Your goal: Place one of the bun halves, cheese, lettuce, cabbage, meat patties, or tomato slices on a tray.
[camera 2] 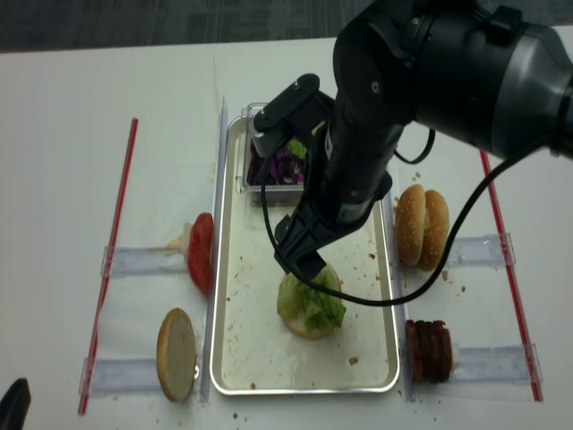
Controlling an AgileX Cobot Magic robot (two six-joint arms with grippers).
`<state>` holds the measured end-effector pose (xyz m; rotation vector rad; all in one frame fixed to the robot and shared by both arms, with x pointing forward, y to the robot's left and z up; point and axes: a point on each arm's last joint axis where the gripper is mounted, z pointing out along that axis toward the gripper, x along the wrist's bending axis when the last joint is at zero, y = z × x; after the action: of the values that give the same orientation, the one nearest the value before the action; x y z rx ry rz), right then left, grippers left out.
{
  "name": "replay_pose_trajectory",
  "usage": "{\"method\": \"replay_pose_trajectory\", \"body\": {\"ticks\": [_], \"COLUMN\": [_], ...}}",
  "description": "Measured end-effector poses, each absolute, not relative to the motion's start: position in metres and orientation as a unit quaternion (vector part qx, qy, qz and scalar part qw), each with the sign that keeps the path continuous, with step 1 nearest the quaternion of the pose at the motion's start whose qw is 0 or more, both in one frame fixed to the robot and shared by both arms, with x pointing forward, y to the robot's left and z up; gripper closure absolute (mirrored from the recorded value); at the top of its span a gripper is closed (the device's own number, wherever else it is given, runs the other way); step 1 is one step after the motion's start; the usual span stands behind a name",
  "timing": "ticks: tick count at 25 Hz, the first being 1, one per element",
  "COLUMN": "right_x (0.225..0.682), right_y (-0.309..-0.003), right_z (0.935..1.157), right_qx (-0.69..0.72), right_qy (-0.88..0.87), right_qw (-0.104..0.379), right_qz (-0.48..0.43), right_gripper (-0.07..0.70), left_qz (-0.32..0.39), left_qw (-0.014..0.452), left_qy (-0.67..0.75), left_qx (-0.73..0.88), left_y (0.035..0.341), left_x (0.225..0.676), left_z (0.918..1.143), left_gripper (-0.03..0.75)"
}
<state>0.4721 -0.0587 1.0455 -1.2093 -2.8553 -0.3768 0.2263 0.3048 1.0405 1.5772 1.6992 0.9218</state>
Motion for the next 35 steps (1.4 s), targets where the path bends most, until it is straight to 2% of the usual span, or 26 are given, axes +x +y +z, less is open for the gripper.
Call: {"method": "replay_pose_trajectory", "body": {"ticks": [7, 11, 17, 29, 35], "right_x": [0.474, 0.488, 0.520, 0.567, 0.570], "right_y": [-0.062, -0.077, -0.122, -0.244, -0.278], "right_z": [1.046, 1.046, 1.046, 1.046, 1.046], "right_qx": [-0.391, -0.420, -0.485, -0.644, -0.687], "right_qy": [-0.913, -0.900, -0.868, -0.758, -0.720], "right_qw": [-0.003, -0.004, -0.010, -0.029, -0.032], "right_qz": [-0.115, -0.114, -0.105, -0.100, -0.097], "right_gripper": [-0.058, -0.058, -0.058, -0.058, -0.058], "left_qz": [0.350, 0.350, 0.350, 0.350, 0.350], "left_qw": [0.318, 0.318, 0.318, 0.318, 0.318], "left_qy": [0.646, 0.646, 0.646, 0.646, 0.646], "left_qx": [0.599, 0.599, 0.599, 0.599, 0.599], "left_y": [0.305, 0.305, 0.305, 0.305, 0.305], "left_x": [0.226, 0.226, 0.226, 0.226, 0.226], "left_z": [1.040, 1.040, 1.040, 1.040, 1.040], "left_gripper": [0.246, 0.246, 0.246, 0.246, 0.246]}}
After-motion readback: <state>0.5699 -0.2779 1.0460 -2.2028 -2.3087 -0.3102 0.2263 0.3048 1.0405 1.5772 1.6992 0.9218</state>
